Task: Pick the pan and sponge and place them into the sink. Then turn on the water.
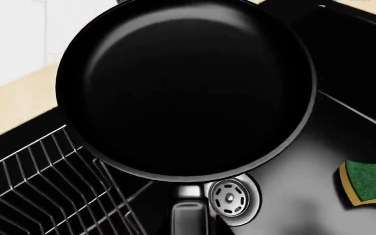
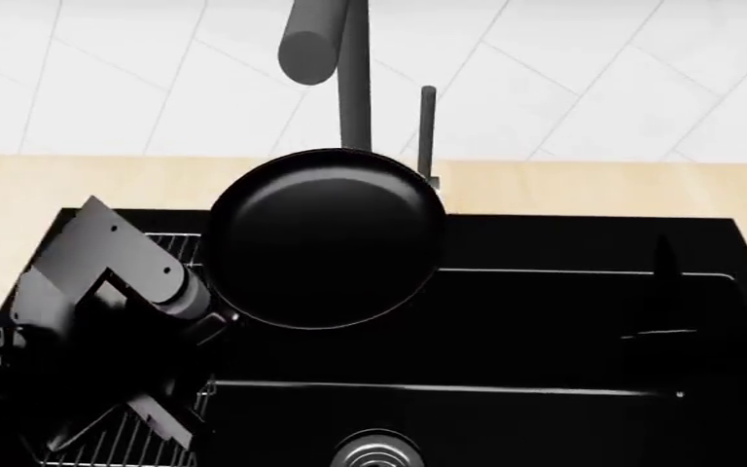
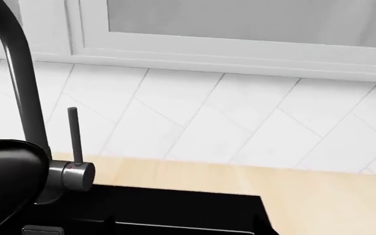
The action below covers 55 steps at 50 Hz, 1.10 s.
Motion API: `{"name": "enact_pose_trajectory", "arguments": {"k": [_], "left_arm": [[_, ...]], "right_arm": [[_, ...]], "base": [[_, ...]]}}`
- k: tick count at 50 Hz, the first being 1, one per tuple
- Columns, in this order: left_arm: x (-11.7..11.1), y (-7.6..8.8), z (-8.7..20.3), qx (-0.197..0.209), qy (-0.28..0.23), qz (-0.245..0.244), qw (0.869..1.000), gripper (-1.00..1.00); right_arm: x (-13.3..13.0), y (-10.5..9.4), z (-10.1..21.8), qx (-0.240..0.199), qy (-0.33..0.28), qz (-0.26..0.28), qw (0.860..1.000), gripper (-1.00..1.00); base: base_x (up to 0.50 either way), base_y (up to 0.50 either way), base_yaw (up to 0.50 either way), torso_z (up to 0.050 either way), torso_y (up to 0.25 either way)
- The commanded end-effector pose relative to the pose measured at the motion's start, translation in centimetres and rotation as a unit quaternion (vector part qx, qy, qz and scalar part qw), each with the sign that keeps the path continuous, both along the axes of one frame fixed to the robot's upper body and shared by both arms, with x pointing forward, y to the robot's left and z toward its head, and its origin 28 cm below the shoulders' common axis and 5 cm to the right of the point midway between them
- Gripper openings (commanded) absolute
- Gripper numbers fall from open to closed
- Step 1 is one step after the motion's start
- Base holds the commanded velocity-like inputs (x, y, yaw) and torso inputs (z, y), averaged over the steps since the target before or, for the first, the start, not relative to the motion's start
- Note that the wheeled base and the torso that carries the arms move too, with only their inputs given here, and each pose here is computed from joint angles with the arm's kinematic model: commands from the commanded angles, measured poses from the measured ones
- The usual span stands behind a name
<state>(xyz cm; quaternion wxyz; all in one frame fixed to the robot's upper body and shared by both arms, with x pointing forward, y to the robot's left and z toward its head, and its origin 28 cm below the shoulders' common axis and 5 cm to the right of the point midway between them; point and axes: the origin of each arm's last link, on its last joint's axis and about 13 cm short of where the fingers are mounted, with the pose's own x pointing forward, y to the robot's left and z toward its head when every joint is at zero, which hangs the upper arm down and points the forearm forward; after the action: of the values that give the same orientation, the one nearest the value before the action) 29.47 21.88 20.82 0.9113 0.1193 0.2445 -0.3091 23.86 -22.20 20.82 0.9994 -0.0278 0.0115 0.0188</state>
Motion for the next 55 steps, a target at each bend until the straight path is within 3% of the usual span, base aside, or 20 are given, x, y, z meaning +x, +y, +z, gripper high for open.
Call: {"name": "enact_pose_trajectory", "arguments": {"k": [1,17,27,43,55], "left_arm": [[1.2,-3.3,0.7,-0.010,-0.026,-0.049,0.998,-1.00],[1.5,-5.5,-0.5,-0.027,-0.011,-0.086,0.996,-1.00],[1.3,-8.2,-1.3,-0.043,-0.001,-0.115,0.992,-1.00],[0.5,-9.3,-3.7,-0.042,0.017,-0.146,0.988,-1.00],[0.1,-10.1,-5.2,-0.039,0.024,-0.142,0.989,-1.00]], "right_arm": [[-2.8,-1.4,2.5,-0.005,-0.019,-0.022,1.000,1.00],[-3.0,-1.8,2.8,-0.006,-0.023,-0.032,0.999,1.00],[-2.9,-1.7,2.3,-0.004,-0.017,-0.031,0.999,1.00],[-2.9,-1.7,1.8,-0.004,-0.011,-0.031,0.999,1.00],[-3.0,-1.8,1.8,-0.002,-0.014,-0.035,0.999,1.00]], "base": [[0.00,0.00,0.00,0.000,0.010],[0.00,0.00,0.00,0.001,0.001],[0.00,0.00,0.00,0.000,0.001],[0.00,0.00,0.00,0.001,0.002],[0.00,0.00,0.00,0.001,0.001]]}}
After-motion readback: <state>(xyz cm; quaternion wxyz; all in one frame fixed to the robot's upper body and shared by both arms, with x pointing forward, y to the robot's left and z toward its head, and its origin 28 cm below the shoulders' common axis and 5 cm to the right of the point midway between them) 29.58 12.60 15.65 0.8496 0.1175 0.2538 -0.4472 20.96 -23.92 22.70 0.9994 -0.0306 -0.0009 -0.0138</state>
